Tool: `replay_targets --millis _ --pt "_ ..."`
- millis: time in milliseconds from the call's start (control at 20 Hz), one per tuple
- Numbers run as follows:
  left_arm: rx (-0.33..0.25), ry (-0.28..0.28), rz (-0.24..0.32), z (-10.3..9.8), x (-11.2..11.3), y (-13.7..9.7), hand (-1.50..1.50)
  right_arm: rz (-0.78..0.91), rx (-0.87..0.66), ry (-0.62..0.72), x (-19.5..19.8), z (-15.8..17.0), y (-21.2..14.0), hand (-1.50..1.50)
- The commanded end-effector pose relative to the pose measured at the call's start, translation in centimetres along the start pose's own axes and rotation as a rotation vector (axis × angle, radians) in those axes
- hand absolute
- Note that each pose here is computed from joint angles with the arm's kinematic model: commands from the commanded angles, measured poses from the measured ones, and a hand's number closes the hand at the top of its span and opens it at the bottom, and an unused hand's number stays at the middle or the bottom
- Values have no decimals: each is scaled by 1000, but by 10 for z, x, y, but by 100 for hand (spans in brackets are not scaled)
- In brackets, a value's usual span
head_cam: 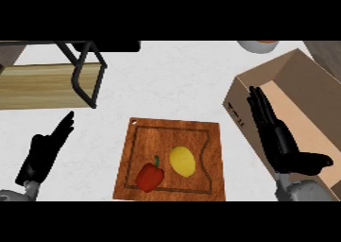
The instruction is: Pick the lemon from the cutting board and place it in the cardboard box
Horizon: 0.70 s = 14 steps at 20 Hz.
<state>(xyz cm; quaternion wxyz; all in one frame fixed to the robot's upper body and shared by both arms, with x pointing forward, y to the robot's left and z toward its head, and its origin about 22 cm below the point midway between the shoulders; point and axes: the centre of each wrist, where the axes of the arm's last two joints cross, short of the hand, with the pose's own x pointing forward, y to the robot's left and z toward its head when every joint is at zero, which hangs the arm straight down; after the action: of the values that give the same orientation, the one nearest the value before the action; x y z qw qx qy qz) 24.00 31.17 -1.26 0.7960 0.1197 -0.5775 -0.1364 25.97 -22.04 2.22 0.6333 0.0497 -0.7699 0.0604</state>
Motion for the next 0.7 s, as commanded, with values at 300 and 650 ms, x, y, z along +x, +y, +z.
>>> replay_targets --millis 300,650 --pt "109 -247 295 -10 62 -12 0 615 -36 85 22 9 -110 150" --pt "116 -267 407 6 65 -40 0 455 -127 -42 -25 6 -70 -150"
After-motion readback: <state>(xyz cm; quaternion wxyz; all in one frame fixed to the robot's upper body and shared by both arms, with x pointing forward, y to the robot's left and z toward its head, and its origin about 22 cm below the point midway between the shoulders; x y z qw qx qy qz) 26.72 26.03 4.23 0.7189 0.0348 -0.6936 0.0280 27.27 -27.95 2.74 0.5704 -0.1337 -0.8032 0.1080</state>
